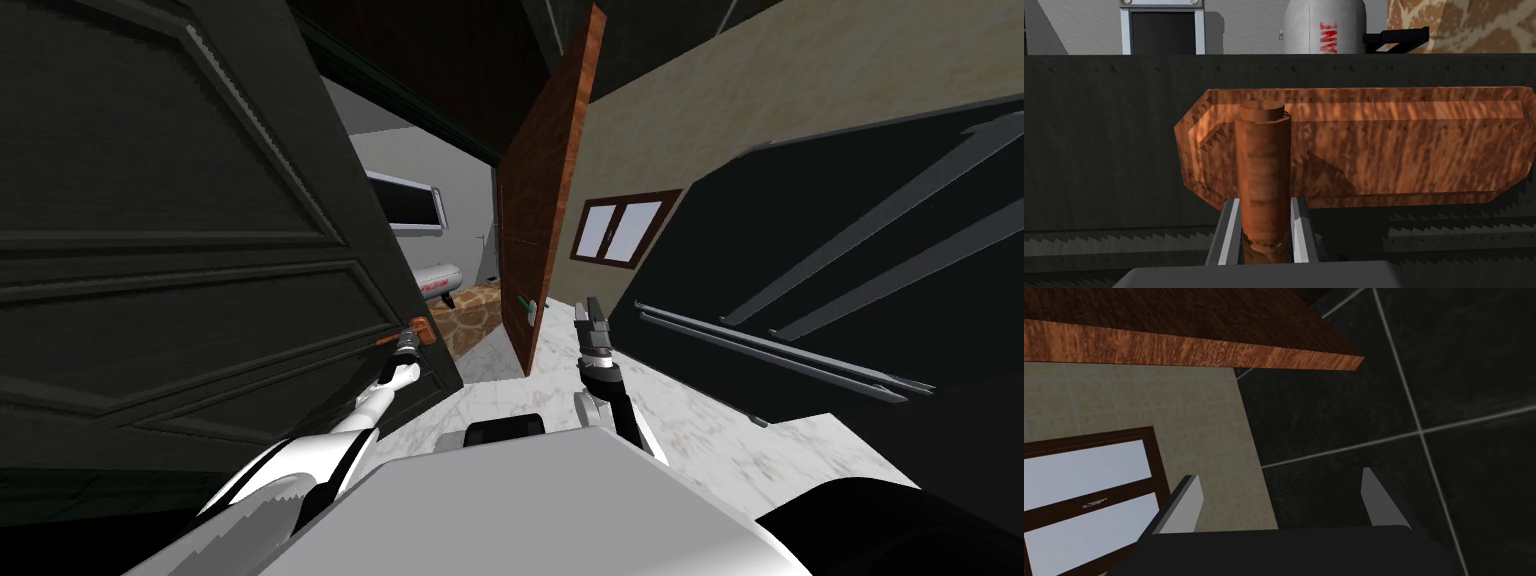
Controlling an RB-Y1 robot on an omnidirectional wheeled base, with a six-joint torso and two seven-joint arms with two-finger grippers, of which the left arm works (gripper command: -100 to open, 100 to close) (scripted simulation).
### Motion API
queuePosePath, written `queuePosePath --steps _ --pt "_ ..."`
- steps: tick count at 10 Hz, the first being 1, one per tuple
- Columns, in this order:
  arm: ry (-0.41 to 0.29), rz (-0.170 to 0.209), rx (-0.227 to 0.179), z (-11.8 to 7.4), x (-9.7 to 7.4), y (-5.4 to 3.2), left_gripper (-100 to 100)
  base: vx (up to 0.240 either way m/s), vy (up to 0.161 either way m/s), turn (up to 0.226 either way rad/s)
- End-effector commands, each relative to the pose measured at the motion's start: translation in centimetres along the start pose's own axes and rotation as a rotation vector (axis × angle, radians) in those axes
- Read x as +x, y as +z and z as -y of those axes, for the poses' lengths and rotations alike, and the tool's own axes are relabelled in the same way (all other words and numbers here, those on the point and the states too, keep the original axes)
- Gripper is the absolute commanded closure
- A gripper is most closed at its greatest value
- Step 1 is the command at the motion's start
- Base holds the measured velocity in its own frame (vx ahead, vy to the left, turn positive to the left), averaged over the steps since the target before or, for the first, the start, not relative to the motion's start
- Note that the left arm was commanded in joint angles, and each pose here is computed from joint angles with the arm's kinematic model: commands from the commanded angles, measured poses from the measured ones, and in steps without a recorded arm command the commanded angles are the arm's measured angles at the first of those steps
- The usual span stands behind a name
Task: Pull the door open
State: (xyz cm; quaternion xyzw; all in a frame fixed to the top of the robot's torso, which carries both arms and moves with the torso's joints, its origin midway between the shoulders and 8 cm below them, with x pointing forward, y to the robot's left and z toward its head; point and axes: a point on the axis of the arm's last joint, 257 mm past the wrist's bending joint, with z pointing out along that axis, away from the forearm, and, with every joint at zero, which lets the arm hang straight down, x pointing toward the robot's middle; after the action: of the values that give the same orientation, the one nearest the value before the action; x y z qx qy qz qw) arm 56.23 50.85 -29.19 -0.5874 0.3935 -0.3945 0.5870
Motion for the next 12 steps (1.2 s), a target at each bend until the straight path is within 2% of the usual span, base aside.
queuePosePath --steps 1,3,5,9,12 --pt "0.001 -0.015 0.0 -0.1 0.2 -0.12 100 -0.272 0.033 -0.115" --pt "0.001 -0.032 0.0 -0.1 0.6 -0.18 100 -0.239 0.04 -0.09" --pt "-0.003 -0.053 -0.008 -0.5 1.7 -0.36 100 -0.132 0.011 -0.076" --pt "-0.001 -0.087 -0.004 -0.3 2.5 -0.39 100 -0.199 0.031 -0.091" --pt "0.001 -0.118 -0.001 -0.1 3.3 -0.47 100 -0.197 0.07 -0.107"
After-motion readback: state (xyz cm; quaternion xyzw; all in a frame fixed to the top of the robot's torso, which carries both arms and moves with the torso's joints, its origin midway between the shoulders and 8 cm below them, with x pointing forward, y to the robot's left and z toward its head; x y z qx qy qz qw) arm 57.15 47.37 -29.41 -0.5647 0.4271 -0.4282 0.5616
